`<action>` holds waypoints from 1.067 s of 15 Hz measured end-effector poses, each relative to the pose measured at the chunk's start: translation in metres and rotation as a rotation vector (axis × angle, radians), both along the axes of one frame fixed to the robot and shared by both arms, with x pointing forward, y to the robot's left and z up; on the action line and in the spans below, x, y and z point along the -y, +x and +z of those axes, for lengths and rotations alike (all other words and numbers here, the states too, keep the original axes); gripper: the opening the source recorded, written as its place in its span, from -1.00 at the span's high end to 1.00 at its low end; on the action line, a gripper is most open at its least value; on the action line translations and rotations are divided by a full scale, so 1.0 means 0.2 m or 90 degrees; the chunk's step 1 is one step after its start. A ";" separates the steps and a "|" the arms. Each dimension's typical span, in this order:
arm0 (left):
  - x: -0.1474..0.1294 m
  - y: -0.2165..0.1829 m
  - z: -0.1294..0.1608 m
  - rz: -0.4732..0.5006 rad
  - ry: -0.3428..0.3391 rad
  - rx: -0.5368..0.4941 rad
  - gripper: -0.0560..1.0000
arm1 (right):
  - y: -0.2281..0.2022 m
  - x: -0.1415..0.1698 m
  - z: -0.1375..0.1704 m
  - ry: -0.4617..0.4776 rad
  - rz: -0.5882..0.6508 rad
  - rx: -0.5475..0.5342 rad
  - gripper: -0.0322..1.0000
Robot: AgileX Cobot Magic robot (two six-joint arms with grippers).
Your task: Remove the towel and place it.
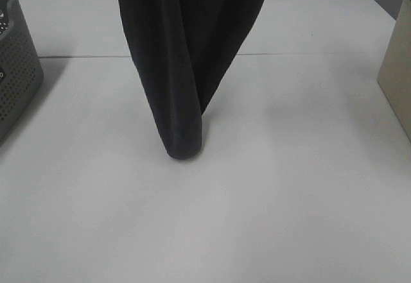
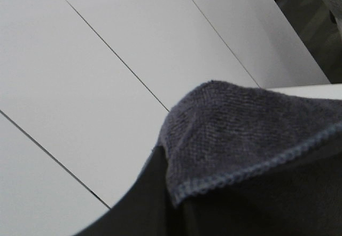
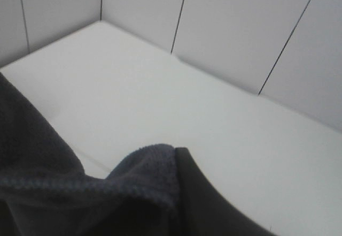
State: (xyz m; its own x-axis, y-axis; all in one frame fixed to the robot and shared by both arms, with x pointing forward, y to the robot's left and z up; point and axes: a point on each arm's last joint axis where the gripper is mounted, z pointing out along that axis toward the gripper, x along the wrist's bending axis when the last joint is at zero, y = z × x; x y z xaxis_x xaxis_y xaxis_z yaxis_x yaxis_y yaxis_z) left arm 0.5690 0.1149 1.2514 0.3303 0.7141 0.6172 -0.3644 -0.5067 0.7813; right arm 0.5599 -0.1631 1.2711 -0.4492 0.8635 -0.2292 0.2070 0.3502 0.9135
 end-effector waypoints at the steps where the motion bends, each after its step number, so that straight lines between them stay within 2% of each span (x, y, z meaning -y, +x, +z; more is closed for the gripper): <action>1: 0.01 0.02 0.01 -0.004 -0.024 0.037 0.88 | 0.02 0.00 0.03 0.015 -0.001 0.049 0.93; 4: 0.03 0.06 0.05 -0.020 -0.079 0.133 0.88 | 0.08 -0.03 0.08 0.059 -0.001 0.162 0.93; 8: 0.05 0.17 0.09 -0.010 -0.106 0.180 0.88 | 0.19 -0.08 0.01 0.071 0.000 0.191 0.93; 10: -0.02 0.35 0.09 0.028 -0.142 0.191 0.88 | 0.27 -0.11 -0.03 0.084 0.001 0.223 0.93; 16: -0.05 0.55 0.00 0.054 -0.150 0.209 0.88 | 0.47 -0.20 -0.10 0.095 0.002 0.247 0.93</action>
State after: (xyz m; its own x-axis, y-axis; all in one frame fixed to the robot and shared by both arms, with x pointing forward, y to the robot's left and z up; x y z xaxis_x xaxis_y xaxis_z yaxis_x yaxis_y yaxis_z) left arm 0.6797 0.1246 1.2512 0.0766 0.8652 0.4956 -0.5781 -0.3665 0.7291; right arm 0.6541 -0.1232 1.2505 -0.3562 0.8990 -0.2548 -0.1630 0.2087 0.9643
